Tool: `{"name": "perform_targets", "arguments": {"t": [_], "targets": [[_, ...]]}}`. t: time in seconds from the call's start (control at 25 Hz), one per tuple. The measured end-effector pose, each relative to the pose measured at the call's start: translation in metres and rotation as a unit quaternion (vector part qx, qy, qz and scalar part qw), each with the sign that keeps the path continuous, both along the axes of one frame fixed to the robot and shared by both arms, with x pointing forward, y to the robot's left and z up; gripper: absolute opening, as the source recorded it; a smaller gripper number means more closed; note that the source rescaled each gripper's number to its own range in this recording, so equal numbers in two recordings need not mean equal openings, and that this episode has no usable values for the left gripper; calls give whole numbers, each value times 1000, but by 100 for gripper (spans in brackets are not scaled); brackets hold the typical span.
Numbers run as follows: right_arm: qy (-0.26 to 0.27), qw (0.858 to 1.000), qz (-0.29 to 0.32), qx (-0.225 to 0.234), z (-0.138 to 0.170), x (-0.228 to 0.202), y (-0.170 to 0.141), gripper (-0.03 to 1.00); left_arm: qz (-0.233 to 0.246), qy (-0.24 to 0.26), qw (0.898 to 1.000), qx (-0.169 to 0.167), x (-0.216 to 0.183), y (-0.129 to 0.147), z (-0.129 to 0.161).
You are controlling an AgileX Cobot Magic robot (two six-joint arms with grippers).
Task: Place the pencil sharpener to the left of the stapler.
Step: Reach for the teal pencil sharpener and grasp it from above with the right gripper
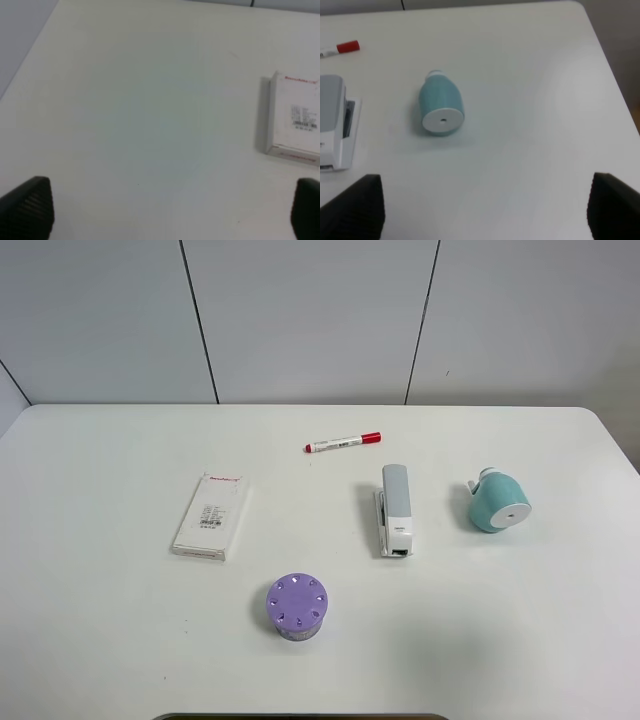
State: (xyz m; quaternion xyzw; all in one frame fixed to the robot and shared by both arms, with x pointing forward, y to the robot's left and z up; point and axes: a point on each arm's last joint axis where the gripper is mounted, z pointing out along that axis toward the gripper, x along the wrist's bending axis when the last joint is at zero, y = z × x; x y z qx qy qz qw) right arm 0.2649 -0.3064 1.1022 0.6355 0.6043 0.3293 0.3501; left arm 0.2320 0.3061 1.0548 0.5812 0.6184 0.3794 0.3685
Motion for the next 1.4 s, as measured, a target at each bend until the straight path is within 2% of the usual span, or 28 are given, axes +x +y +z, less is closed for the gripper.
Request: {"name": "perform_targets", "arguments": {"t": [0.16, 0.28, 0.56, 0.72, 0.88, 1.0, 1.16, 1.4], "targets": [[87, 996, -4, -2, 10, 36, 2, 60, 0, 0, 1000, 0, 0, 0, 0], [163, 987, -6, -7, 8, 72, 5, 60, 0, 0, 1000, 0, 0, 0, 0], [271, 962, -7, -14, 5, 158, 11, 60, 0, 0, 1000, 0, 0, 0, 0], [306, 952, 2, -17, 5, 206, 15, 60, 0, 0, 1000, 0, 0, 0, 0], [318, 948, 21, -16, 5, 250, 21, 60, 0, 0, 1000, 0, 0, 0, 0], [339, 940, 32, -7, -7, 280, 26, 62, 0, 0, 1000, 0, 0, 0, 0], [371, 928, 39, 5, -30, 308, 30, 77, 0, 0, 1000, 0, 0, 0, 0], [427, 903, 46, 4, -72, 329, 33, 81, 0, 0, 1000, 0, 0, 0, 0]]}}
